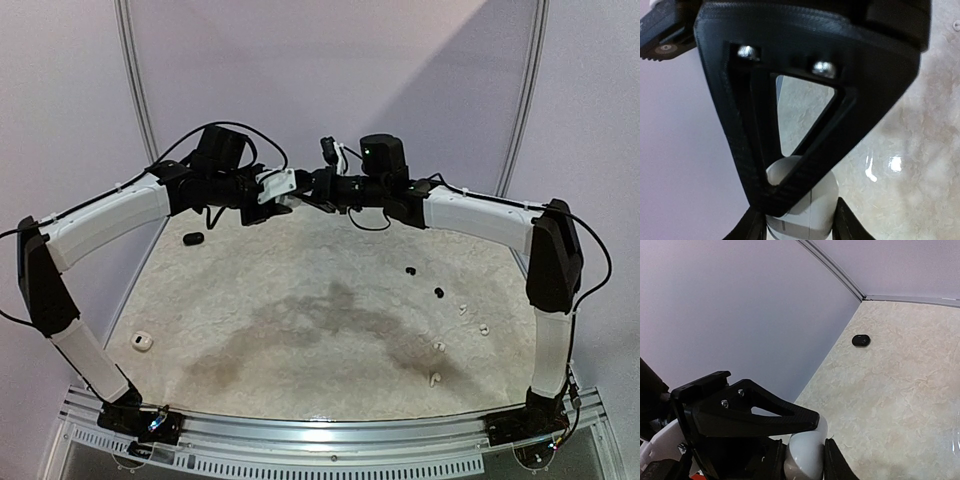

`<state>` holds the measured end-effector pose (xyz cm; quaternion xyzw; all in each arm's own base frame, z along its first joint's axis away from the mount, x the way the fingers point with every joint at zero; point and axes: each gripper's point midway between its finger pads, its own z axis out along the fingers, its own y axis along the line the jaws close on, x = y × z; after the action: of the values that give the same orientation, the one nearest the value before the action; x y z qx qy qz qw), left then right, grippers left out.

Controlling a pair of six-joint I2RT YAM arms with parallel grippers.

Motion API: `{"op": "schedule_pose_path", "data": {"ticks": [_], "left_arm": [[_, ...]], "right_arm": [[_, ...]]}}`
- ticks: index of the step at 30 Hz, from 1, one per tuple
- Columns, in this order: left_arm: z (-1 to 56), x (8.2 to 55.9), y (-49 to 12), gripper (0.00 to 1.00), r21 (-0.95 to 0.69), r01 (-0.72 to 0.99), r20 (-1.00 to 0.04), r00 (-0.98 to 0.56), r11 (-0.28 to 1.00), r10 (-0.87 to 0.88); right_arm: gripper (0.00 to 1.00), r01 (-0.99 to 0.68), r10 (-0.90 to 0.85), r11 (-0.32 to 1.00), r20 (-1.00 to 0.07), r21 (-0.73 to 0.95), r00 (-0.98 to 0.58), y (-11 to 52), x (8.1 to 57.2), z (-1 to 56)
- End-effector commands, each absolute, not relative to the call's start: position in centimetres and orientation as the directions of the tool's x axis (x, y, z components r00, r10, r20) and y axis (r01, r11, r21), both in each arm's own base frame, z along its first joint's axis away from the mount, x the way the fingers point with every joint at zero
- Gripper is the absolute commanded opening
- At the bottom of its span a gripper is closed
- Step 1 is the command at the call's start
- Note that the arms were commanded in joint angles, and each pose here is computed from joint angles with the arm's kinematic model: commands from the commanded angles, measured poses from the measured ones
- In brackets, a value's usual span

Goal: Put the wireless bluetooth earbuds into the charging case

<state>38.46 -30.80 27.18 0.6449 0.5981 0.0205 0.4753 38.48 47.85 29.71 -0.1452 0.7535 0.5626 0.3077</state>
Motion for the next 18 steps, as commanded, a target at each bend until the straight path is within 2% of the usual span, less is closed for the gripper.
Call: {"op": "schedule_pose_path", "data": {"ticks": [1, 5, 10, 14, 18], "left_arm": [[28.3, 39.4, -31.7, 0.0, 0.669, 0.717, -0.552, 0.303, 0.196, 0.777], [28.7, 39.8, -31.4, 0.0, 0.681, 0.699, -0.55, 0.292, 0.218, 0.782], [29.1, 40.1, -31.4, 0.0, 0.696, 0.681, -0.547, 0.298, 0.227, 0.782], [29.1, 40.2, -31.4, 0.0, 0.7, 0.677, -0.544, 0.303, 0.225, 0.782], [29.1, 40.6, -31.2, 0.0, 0.71, 0.665, -0.536, 0.295, 0.232, 0.791]], "right_arm": [[0.16, -0.553, 0.082, 0.319, -0.604, 0.77, -0.793, 48.8, 38.0, 28.3], [0.28, -0.545, 0.061, 0.34, -0.597, 0.766, -0.8, 48.7, 38.0, 28.0], [0.24, -0.539, 0.046, 0.356, -0.59, 0.763, -0.806, 48.8, 38.1, 27.8], [0.15, -0.535, 0.042, 0.356, -0.585, 0.766, -0.81, 48.9, 38.2, 27.5], [0.26, -0.524, 0.035, 0.358, -0.571, 0.773, -0.82, 48.9, 38.0, 27.3]]}}
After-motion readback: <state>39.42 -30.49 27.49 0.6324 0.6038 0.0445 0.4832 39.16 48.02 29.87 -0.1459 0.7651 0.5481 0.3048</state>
